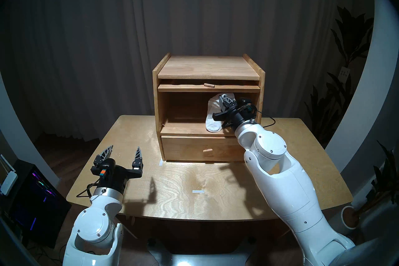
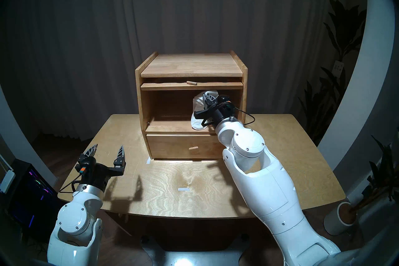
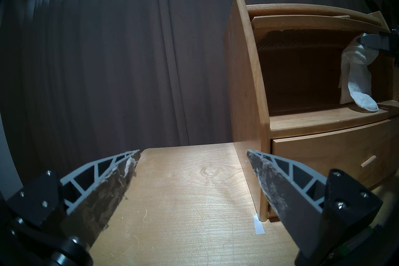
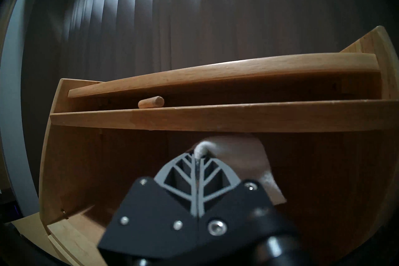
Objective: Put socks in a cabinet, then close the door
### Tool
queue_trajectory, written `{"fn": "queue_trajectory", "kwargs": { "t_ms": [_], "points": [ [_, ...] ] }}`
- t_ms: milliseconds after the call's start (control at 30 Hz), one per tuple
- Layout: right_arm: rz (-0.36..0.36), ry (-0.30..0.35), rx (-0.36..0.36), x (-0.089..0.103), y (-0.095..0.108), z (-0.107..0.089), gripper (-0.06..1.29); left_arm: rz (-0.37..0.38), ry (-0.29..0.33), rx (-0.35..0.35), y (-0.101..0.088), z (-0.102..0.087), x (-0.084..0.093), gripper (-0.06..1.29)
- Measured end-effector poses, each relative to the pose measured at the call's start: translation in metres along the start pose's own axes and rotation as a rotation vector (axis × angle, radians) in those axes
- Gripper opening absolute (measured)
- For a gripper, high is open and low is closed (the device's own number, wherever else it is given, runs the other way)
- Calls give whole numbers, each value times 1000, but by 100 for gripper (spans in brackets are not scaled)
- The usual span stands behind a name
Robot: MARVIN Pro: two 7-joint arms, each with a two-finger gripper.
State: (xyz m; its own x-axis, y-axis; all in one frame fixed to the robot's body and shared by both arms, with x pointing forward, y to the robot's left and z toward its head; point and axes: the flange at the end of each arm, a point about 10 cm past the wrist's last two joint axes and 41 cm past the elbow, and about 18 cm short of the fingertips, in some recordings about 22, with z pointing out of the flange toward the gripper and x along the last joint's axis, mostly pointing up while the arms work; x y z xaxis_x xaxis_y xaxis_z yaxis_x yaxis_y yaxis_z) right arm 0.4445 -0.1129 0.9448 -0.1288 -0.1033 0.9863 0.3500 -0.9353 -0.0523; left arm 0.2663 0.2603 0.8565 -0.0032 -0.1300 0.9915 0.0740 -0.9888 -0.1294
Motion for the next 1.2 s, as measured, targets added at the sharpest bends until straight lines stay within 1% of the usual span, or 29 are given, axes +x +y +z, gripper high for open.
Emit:
{"fn": "queue_trajectory", "kwargs": {
  "t_ms": [133,333,433,567,600,667,767,800,833,1067,1167,1200],
  "points": [
    [-8,14,-21,0,5,12,-3,0,0,0,0,0,0,126],
    [-28,27,-52,-7,11,33,-3,-1,0,0,0,0,0,126],
    [-38,33,-46,-12,8,40,-3,-1,0,0,0,0,0,126],
    [-45,39,-32,-16,2,44,-1,-1,1,0,0,0,1,126],
    [-47,42,-26,-17,1,44,21,-1,1,0,0,0,1,126],
    [-48,50,-18,-15,-2,43,86,-1,1,0,0,0,1,126],
    [-51,69,-2,-10,-6,36,116,-1,1,0,0,0,1,126],
    [-53,78,3,-9,-7,33,122,-1,1,0,0,0,1,126],
    [-53,82,6,-8,-7,31,125,-1,1,0,0,0,1,126],
    [-46,109,29,-3,-3,8,124,-1,1,0,0,0,1,126],
    [-41,109,61,-2,-5,1,124,-1,1,0,0,0,1,126],
    [-43,109,91,-1,-9,-3,124,-1,1,0,0,0,1,126]
  ]
}}
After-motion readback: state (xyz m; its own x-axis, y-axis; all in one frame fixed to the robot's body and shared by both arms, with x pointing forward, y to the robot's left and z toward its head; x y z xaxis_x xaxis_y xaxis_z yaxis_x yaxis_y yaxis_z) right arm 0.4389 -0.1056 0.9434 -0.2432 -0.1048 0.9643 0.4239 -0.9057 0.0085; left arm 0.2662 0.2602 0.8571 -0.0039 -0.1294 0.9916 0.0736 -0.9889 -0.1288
